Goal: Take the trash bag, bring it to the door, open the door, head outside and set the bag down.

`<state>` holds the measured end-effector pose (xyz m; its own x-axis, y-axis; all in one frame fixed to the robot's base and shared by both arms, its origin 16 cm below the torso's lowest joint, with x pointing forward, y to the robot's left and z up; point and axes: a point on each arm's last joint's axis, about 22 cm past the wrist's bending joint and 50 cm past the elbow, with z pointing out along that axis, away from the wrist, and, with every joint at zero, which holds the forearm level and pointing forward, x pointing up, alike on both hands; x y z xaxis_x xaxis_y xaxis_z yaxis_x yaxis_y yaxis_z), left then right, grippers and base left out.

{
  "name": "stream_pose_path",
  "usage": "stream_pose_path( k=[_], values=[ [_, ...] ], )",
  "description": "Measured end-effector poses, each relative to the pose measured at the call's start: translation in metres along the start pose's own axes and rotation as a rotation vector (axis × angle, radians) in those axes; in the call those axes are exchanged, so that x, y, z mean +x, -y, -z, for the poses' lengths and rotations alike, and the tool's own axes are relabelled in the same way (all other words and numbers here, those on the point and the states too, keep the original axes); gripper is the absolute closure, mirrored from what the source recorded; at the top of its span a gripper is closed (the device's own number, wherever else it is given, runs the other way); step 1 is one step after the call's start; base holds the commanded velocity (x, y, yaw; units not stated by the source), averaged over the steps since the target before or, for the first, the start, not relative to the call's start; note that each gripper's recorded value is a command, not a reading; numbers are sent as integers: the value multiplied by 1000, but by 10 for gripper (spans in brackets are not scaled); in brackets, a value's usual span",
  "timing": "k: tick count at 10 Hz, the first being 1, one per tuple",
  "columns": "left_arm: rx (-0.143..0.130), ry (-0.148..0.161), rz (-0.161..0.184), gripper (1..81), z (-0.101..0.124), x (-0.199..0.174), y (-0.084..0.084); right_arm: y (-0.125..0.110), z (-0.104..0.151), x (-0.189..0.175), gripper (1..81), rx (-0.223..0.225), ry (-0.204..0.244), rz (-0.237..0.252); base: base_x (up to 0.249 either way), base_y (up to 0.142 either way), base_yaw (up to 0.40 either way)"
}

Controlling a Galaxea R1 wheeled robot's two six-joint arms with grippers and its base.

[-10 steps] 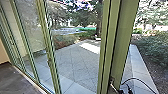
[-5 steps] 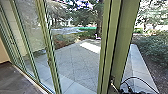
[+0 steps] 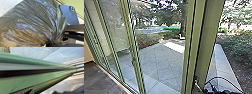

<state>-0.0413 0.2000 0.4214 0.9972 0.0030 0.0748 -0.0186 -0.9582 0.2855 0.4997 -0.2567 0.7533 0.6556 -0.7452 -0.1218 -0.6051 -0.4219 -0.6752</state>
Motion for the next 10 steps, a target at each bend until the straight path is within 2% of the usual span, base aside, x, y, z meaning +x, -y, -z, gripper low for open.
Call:
stream_pose_path(
  k=[1,2,3,5,6,7,8,10],
  values=[
    [1,5,1,811,1,-5,0,-4,0,-3,10,-10,5,2,83,0,0],
    [1,15,3,811,2,-13,1,-10,3,-7,10,-17,10,54,88,0,0],
    [1,9,1,811,1,-7,1,-12,4,-6,10,-23,11,94,90,0,0],
    [4,-7,-2,811,0,4,3,-12,9,1,10,-31,-1,92,0,0,0],
    [4,-8,-2,811,0,5,3,-6,8,11,10,-33,-20,62,0,0,0],
    [3,3,1,811,1,-3,3,8,10,21,10,-5,-40,28,0,0,0],
    [3,7,2,811,1,-6,2,22,13,24,10,11,-41,6,0,0,0],
    [3,6,2,811,1,-3,2,51,35,47,10,39,-78,49,0,0,0]
  ],
)
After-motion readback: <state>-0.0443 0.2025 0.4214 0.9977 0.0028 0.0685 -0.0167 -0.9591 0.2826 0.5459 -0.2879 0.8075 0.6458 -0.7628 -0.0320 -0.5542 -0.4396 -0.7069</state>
